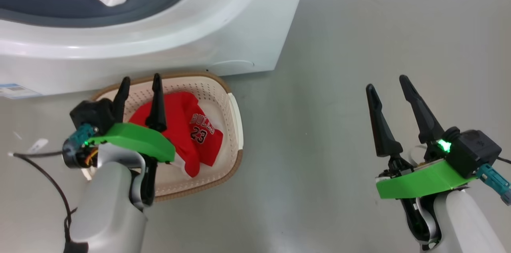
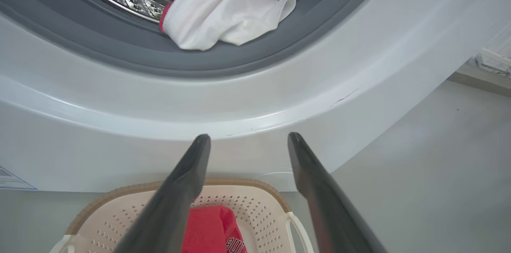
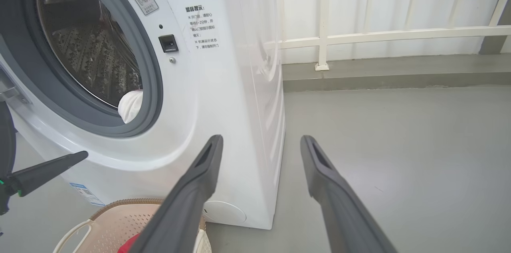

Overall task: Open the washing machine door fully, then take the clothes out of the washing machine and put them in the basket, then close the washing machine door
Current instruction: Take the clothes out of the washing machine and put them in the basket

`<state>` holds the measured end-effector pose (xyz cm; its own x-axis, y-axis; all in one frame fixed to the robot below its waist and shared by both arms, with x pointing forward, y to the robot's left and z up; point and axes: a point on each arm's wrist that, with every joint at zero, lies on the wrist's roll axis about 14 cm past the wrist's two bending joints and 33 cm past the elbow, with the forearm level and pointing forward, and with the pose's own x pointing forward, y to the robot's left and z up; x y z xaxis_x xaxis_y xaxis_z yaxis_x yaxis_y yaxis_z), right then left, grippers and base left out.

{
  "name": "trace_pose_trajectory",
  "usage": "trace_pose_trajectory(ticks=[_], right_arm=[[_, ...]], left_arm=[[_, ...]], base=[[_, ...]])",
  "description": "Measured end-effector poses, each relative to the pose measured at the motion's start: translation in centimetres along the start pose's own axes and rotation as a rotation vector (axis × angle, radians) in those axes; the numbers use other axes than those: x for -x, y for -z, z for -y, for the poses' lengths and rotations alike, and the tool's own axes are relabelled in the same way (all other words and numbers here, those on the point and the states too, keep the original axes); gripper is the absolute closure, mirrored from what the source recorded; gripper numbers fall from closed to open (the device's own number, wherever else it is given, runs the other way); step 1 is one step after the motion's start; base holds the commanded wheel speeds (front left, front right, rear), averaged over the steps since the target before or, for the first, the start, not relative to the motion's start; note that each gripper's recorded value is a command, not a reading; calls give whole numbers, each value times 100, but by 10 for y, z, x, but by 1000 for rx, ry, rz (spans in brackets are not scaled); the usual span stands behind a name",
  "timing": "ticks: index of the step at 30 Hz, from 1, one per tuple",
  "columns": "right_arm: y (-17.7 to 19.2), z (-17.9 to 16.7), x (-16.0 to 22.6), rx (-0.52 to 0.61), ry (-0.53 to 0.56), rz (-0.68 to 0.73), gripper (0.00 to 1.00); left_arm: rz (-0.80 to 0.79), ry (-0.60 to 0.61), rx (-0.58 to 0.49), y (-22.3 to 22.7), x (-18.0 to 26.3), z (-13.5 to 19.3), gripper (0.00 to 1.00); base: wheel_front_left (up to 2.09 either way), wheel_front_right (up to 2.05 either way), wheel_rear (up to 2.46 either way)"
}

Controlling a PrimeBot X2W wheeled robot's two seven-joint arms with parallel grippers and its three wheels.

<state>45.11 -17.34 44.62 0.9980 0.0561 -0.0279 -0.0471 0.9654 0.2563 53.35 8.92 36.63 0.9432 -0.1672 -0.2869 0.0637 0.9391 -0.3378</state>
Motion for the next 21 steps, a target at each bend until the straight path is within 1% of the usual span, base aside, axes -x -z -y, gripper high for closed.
trace_pose_trajectory(ticks=[9,16,17,21], right_arm=[[-17,-10,9,8,-21,36,0],[-27,-9,24,28,-13,51,0],[-32,-11,26,41,-20,64,0],[-37,-13,36,59,-21,73,0]], left_arm=[[213,25,-17,-63,37,16,0],[290,36,-16,-83,73,22,0],[318,45,-20,-92,82,25,0],[355,53,-56,-101,100,29,0]], base=[[0,0,0],[0,0,0],[0,0,0],[0,0,0]])
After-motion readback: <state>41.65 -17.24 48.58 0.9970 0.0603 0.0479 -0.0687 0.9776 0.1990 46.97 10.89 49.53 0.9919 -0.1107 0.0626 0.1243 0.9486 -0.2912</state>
